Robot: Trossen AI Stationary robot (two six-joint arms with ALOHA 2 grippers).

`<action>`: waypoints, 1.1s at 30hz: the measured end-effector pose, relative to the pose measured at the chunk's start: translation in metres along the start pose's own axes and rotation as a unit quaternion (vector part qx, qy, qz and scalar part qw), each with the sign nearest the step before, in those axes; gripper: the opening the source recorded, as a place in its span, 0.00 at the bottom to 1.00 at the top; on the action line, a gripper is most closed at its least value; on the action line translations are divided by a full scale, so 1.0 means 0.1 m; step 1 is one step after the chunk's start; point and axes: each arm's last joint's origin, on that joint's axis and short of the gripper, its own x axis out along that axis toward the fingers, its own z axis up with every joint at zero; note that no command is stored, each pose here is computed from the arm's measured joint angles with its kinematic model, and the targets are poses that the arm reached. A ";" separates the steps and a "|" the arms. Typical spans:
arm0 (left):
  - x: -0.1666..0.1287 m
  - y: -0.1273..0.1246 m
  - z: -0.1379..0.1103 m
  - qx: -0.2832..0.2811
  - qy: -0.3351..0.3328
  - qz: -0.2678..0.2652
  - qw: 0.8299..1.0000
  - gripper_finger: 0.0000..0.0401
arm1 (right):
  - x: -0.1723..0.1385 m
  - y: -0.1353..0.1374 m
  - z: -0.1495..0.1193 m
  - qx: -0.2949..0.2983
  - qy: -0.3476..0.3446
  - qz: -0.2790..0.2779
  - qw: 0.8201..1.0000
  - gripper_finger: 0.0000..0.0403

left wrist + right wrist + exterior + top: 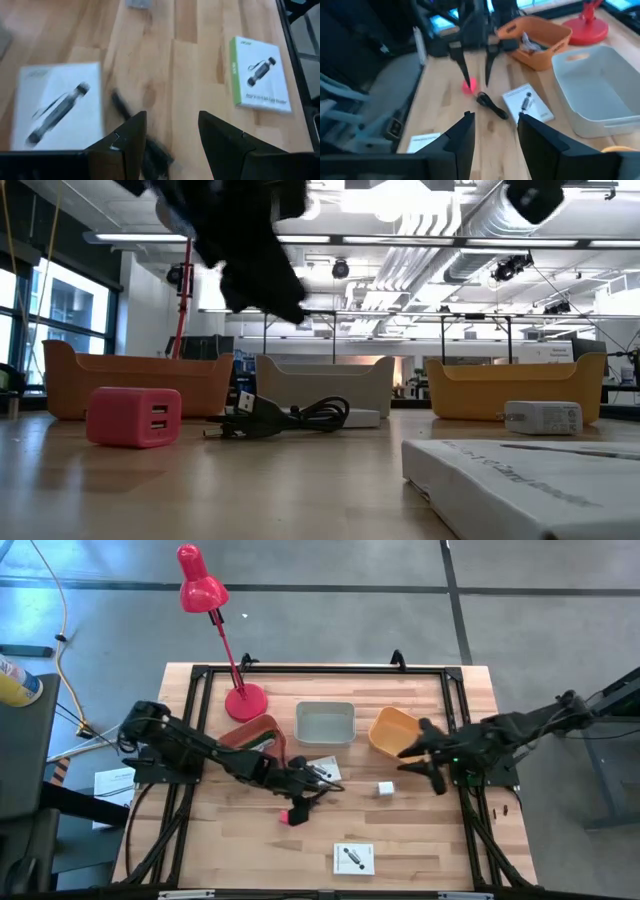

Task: Pick and place items into bin
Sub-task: Put the black charger cable into the dark brown bin

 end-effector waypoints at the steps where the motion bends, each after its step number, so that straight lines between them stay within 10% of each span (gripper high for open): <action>1: 0.04 -0.02 0.04 0.001 0.004 0.003 1.000 0.41 | -0.06 -0.01 -0.05 0.000 -0.005 0.008 1.000 0.35; 11: 0.18 -0.20 0.37 -0.006 0.112 0.105 0.988 0.41 | -0.37 -0.14 -0.30 -0.008 -0.008 0.031 0.999 0.35; 33: 0.66 -0.18 0.09 -0.052 0.215 0.139 0.965 0.41 | -0.37 -0.17 -0.32 -0.031 -0.007 -0.005 0.999 0.35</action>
